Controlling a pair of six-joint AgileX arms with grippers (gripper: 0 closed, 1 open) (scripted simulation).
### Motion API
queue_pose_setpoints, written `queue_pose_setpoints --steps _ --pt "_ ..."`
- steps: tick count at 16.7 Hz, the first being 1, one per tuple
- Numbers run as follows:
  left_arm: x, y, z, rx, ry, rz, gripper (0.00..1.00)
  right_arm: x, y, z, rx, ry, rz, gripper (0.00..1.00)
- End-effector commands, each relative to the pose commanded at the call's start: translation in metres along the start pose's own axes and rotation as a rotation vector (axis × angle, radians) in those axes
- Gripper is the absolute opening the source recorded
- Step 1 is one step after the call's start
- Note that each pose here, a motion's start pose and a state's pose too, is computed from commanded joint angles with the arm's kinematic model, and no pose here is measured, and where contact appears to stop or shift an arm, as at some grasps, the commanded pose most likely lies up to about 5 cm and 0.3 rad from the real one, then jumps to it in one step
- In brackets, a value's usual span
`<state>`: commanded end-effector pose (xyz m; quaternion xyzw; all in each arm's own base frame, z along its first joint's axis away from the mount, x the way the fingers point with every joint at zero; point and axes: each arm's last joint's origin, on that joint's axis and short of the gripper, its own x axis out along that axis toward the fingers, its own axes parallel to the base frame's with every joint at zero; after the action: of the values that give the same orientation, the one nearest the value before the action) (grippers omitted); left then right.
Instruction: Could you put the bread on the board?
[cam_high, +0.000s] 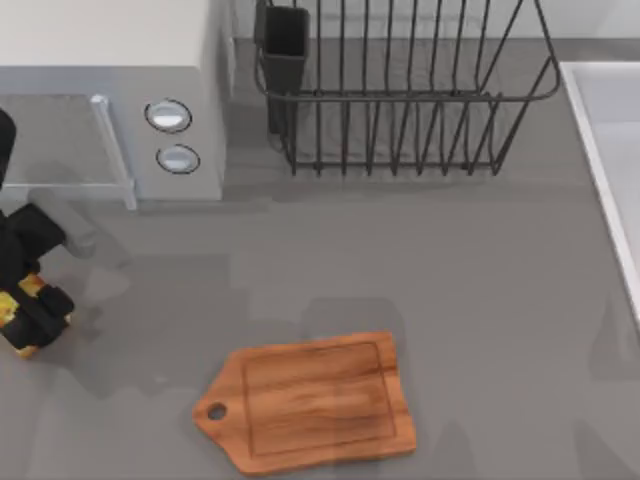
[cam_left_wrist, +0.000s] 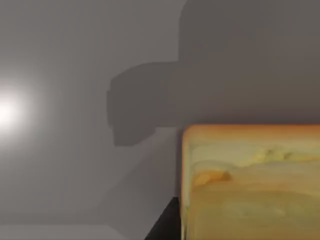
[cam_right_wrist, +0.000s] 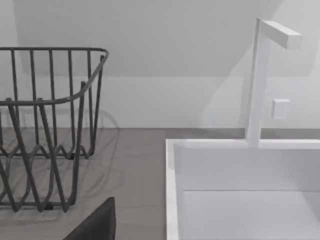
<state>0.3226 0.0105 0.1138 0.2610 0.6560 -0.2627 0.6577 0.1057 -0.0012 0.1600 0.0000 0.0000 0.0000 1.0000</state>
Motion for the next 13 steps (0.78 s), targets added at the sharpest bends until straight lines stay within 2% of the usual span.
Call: queue_pose_setpoints --steps 4,7,11,13 --pt "-0.012 -0.01 -0.002 -0.031 -0.011 -0.036 0.0 0.0 0.0 0.0 0.0 0.0 0.0 1.0" --pt "-0.038 -0.016 -0.001 -0.042 -0.017 -0.052 0.0 0.0 0.0 0.0 0.0 0.0 0.0 1.0" --pt "-0.086 -0.013 -0.001 -0.029 -0.033 -0.007 0.0 0.0 0.0 0.0 0.0 0.0 0.0 1.0" --pt "-0.097 -0.006 -0.001 -0.015 -0.022 0.005 0.0 0.0 0.0 0.0 0.0 0.0 0.0 1.0"
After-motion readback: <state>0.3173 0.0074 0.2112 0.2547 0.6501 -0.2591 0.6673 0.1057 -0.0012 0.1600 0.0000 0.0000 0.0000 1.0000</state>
